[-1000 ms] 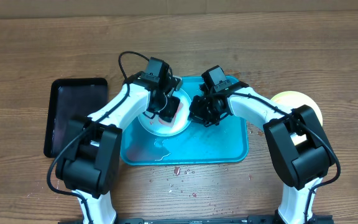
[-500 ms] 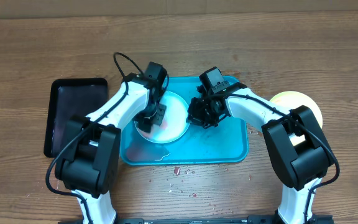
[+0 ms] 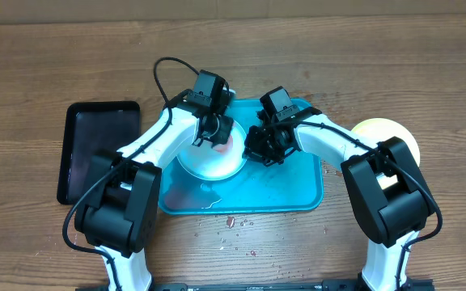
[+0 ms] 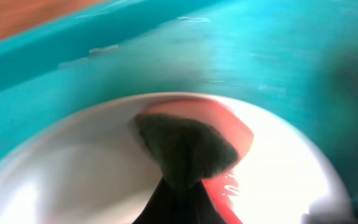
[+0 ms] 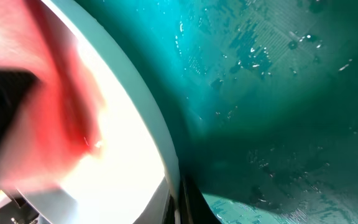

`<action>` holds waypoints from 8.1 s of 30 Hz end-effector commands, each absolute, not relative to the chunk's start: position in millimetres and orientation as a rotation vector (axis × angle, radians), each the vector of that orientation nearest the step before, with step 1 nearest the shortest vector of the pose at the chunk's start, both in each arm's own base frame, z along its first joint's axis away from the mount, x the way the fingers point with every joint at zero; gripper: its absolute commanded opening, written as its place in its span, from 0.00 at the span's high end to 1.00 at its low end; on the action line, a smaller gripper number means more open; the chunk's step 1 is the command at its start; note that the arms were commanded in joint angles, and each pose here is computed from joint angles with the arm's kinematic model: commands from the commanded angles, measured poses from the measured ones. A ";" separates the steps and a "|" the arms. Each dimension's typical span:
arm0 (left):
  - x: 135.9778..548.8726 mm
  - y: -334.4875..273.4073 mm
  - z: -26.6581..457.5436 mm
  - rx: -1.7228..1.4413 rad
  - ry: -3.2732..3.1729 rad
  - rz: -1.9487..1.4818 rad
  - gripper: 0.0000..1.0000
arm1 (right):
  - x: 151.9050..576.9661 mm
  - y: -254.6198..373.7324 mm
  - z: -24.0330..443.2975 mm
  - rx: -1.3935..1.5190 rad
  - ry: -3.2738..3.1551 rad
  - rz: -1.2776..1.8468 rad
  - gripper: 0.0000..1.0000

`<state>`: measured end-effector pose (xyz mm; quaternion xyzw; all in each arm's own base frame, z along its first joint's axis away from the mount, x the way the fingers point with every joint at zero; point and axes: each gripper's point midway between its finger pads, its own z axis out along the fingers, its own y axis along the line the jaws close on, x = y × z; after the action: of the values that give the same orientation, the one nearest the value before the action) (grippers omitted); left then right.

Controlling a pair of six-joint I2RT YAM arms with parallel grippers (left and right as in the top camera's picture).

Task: Clean dirty plates on tray and stack at the side
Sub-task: 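Keep scrubbing the plate with the left gripper's sponge while right holds it, then raise the sponge away with the left gripper and tilt the plate up, then carry the plate right off the tray and stack it on the yellow plate, then move the left gripper to the black tray and drop the sponge there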

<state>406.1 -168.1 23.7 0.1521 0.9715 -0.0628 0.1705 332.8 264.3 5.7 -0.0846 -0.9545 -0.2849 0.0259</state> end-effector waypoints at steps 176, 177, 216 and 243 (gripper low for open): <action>413.2 -84.3 238.6 0.024 2.930 -0.158 0.96 | 286.6 187.1 144.5 -0.169 -3.398 -0.098 0.96; 413.2 -84.3 238.6 0.024 2.930 -0.158 0.96 | 289.8 180.0 143.4 -0.186 -3.363 -0.145 0.96; 386.8 -69.0 308.0 0.011 2.745 -0.118 0.96 | 293.5 -75.5 104.6 -1.268 -2.927 -0.381 0.32; 336.4 96.5 162.4 -0.591 2.892 0.167 0.96 | 348.3 53.9 169.3 -0.543 -3.287 -0.483 0.11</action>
<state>336.0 80.8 192.3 -0.1982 0.9735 0.0462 0.1040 344.2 53.7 159.9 -0.1780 -0.9673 -0.1566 -0.0905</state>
